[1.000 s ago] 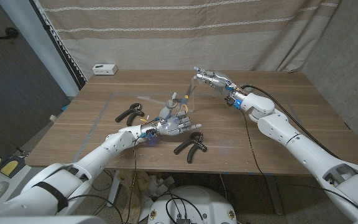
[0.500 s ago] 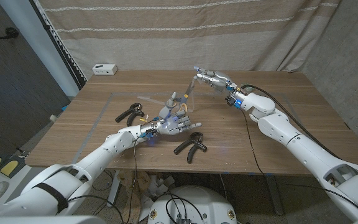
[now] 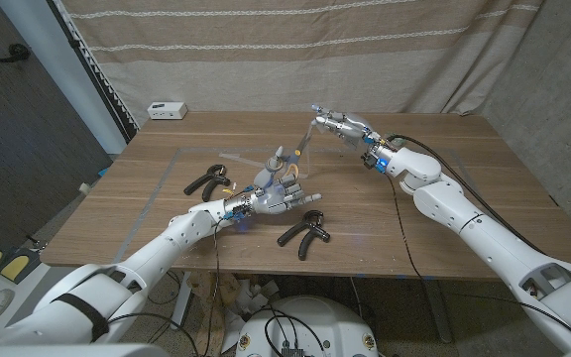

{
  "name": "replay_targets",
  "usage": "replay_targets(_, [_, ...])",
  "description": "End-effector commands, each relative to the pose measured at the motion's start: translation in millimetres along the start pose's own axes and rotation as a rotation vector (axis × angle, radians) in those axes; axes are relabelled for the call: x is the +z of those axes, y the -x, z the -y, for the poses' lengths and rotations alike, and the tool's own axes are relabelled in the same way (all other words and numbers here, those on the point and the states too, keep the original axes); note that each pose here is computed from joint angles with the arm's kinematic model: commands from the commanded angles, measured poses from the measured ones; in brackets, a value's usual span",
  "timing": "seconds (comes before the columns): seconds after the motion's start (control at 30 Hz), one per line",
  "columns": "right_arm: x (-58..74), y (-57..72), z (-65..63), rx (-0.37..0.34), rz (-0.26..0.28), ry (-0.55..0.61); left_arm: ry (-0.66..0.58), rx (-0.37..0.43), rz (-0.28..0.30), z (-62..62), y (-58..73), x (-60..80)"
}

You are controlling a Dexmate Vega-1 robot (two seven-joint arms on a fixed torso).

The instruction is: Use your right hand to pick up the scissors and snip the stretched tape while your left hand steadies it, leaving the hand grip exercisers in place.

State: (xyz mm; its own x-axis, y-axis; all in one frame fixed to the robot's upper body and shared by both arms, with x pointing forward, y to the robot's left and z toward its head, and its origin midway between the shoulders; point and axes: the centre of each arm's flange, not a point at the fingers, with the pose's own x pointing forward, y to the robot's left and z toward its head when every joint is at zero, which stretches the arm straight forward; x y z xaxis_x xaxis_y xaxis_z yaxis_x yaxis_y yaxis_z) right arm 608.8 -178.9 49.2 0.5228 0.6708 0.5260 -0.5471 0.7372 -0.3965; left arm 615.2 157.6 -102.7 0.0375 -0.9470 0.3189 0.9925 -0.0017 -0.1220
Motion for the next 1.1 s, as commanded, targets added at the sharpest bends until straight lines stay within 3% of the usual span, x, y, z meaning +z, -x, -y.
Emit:
replay_targets(0.03, [2.1,1.5,0.8,-0.006,0.004,0.005,-0.029,-0.009,0.030,1.7,-0.8,1.0])
replay_targets(1.1, [2.6,6.7,4.3,-0.024,-0.001,0.006,-0.027,0.045,0.139,2.0,6.5,2.7])
